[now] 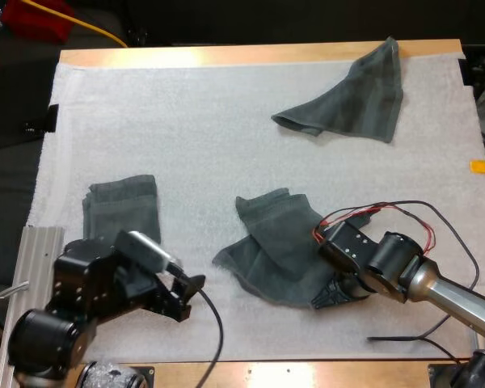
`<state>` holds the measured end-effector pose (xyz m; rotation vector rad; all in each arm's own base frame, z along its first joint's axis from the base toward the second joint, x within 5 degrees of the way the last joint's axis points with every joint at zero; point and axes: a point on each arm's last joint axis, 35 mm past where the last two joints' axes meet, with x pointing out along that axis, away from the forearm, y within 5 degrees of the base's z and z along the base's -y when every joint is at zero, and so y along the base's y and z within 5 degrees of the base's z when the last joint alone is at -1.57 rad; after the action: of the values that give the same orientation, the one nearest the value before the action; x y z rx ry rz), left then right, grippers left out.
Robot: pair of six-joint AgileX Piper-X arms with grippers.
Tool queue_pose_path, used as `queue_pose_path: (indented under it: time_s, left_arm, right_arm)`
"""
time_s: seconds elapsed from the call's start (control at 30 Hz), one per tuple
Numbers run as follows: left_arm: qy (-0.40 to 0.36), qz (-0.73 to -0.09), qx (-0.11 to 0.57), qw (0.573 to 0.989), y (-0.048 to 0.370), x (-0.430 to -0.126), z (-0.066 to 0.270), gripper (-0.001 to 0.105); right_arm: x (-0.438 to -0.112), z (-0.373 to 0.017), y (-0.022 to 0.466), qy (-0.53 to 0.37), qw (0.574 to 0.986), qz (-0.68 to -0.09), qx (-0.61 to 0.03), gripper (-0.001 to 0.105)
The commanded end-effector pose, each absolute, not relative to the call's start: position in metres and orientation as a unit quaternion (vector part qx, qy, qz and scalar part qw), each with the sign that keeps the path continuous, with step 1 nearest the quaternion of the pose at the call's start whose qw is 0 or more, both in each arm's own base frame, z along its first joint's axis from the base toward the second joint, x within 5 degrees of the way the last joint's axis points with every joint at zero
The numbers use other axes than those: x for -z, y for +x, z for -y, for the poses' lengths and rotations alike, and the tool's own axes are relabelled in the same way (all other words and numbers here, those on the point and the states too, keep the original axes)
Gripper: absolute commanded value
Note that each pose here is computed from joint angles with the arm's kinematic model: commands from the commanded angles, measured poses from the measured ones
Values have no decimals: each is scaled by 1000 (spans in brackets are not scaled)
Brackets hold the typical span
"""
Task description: Pick towel from pile, fold and stack
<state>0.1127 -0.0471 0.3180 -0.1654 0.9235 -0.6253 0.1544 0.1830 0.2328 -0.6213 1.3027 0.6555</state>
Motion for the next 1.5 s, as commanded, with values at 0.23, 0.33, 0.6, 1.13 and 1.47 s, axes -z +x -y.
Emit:
queue_pose_path:
  time_s: [0.23,0.33,0.6,1.13,1.47]
  left_arm:
    - [184,-450,305,819,121,-300,62,69]
    - [246,-440,327,800,124,-296,70,69]
    - [362,-412,382,744,131,-286,89,69]
    - [418,-399,418,701,169,-254,120,69]
    - [417,-410,420,694,185,-236,131,69]
  right_arm:
    - [-234,-182,154,-277,701,-586,-297,1]
    - [-234,-182,154,-277,701,-586,-297,1]
    - [-234,-182,154,-277,702,-586,-297,1]
    - [-234,-182,154,-277,702,-586,-297,1]
    - [-234,-183,155,-269,708,-583,-294,1]
